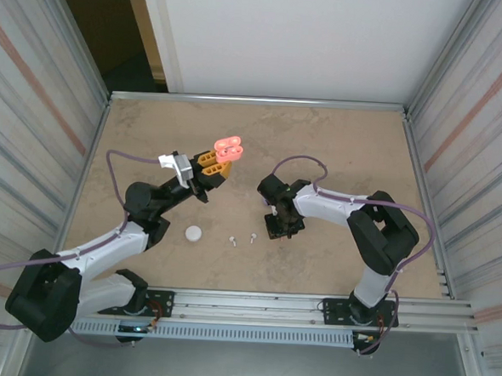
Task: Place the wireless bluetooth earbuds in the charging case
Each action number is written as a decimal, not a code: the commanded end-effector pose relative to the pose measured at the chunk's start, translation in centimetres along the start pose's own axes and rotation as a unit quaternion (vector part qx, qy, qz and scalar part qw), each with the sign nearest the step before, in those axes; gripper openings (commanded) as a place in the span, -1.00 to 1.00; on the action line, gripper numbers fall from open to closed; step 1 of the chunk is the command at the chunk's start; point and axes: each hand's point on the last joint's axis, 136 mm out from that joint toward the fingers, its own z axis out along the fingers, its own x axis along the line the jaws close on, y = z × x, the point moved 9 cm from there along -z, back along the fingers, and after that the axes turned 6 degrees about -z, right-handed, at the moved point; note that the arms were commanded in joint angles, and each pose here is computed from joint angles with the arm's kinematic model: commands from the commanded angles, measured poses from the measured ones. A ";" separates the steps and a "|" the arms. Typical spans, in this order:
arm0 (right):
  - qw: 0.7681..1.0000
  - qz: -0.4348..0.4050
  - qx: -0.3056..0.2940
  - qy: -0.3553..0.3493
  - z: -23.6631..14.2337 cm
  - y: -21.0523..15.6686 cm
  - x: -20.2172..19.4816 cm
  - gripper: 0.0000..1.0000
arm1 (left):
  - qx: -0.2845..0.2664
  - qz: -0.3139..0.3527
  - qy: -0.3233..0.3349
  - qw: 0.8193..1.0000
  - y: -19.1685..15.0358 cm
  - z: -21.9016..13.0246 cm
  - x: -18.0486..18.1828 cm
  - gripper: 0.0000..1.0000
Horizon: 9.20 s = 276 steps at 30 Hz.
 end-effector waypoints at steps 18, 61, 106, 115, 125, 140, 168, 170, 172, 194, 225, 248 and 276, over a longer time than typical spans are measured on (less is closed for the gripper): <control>0.994 -0.016 -0.108 -0.029 -6.5 1.0 -0.4 -0.49 | -0.026 0.017 -0.010 0.999 1.2 0.6 -0.3 -1.00; 0.788 -0.103 -0.593 0.127 -33.5 2.4 2.4 -0.52 | -0.010 -0.015 -0.023 1.000 -1.1 3.1 0.8 -1.00; 0.826 -0.102 -0.542 0.113 -28.7 4.3 4.5 -0.53 | -0.019 -0.013 -0.026 0.999 -0.7 2.8 0.5 -1.00; 0.828 -0.099 -0.537 0.126 -28.5 4.3 4.7 -0.51 | -0.020 -0.012 -0.024 0.999 -0.7 2.6 0.4 -1.00; 0.821 -0.100 -0.544 0.141 -29.7 4.1 4.8 -0.34 | -0.021 -0.012 -0.024 0.999 -0.6 2.6 0.3 -1.00; 0.793 -0.101 -0.569 0.192 -33.0 3.0 3.6 0.08 | -0.023 -0.010 -0.027 0.999 -0.5 2.5 0.3 -1.00; 0.737 -0.131 -0.512 0.421 -30.2 4.0 -1.2 0.98 | -0.034 -0.024 -0.062 0.997 0.0 3.1 0.0 -1.00; 0.735 -0.145 -0.510 0.422 -30.1 4.5 -1.0 0.98 | -0.035 -0.024 -0.064 0.997 0.1 3.1 -0.1 -1.00; 0.730 -0.157 -0.508 0.430 -30.1 4.8 -0.7 1.00 | -0.034 -0.024 -0.065 0.997 0.1 3.2 -0.1 -1.00; 0.658 -0.303 -0.536 0.433 -31.8 4.3 2.9 0.94 | -0.030 -0.026 -0.058 0.997 -0.3 3.3 0.2 -1.00; 0.658 -0.322 -0.584 0.350 -31.1 2.2 0.5 0.97 | -0.036 -0.025 -0.063 0.997 0.2 3.1 -0.1 -1.00; 0.631 -0.394 -0.587 0.319 -29.0 3.2 0.7 0.44 | -0.033 -0.030 -0.082 0.996 0.3 3.5 -0.4 -1.00; 0.634 -0.393 -0.574 0.337 -28.9 4.5 1.7 -0.53 | -0.031 -0.032 -0.080 0.996 0.1 3.6 -0.3 -1.00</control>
